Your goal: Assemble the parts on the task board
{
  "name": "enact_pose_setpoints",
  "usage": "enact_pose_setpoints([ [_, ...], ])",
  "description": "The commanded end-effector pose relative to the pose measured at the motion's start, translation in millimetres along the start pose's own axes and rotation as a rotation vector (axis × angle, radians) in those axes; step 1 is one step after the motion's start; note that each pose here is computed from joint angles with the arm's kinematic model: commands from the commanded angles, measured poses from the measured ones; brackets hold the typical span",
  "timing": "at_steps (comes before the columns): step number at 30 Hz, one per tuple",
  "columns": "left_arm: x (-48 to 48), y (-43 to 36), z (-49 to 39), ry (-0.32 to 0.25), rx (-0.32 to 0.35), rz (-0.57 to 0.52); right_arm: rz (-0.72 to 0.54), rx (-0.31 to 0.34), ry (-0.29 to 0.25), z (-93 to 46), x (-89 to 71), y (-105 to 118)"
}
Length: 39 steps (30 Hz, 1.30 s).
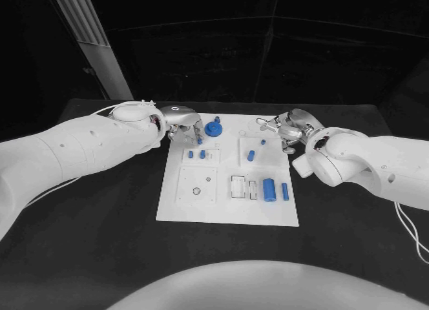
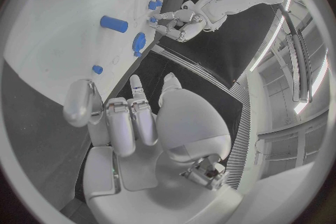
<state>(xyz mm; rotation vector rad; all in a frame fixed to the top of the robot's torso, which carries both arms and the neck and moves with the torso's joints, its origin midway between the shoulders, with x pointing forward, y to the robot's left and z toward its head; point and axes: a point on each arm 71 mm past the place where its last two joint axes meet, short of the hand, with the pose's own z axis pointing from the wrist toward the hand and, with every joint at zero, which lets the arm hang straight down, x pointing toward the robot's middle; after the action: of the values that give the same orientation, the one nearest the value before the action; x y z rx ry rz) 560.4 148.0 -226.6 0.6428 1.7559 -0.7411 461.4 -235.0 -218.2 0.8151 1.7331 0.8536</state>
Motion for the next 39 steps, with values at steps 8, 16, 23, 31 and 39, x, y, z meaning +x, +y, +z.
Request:
enact_pose_setpoints([
  [8,2.4,1.2,-1.2,0.012,-0.005,0.007,-0.003,-0.008,0.006,-0.2,0.4,1],
  [16,0.2,3.9,-3.9,-0.025,-0.015,0.021,-0.003,-0.008,0.006,-0.1,0.4,1],
  [23,-6.4,8.8,-10.5,-0.13,-0.023,0.045,-0.003,-0.009,0.003,-0.1,-0.3,1],
  [31,-17.9,19.1,-28.6,-0.328,-0.038,0.002,-0.002,-0.023,-0.008,-0.9,-1.9,2],
  [39,-26.9,32.0,-51.9,-0.51,-0.063,-0.256,-0.051,-0.076,-0.024,-4.6,-11.9,6],
])
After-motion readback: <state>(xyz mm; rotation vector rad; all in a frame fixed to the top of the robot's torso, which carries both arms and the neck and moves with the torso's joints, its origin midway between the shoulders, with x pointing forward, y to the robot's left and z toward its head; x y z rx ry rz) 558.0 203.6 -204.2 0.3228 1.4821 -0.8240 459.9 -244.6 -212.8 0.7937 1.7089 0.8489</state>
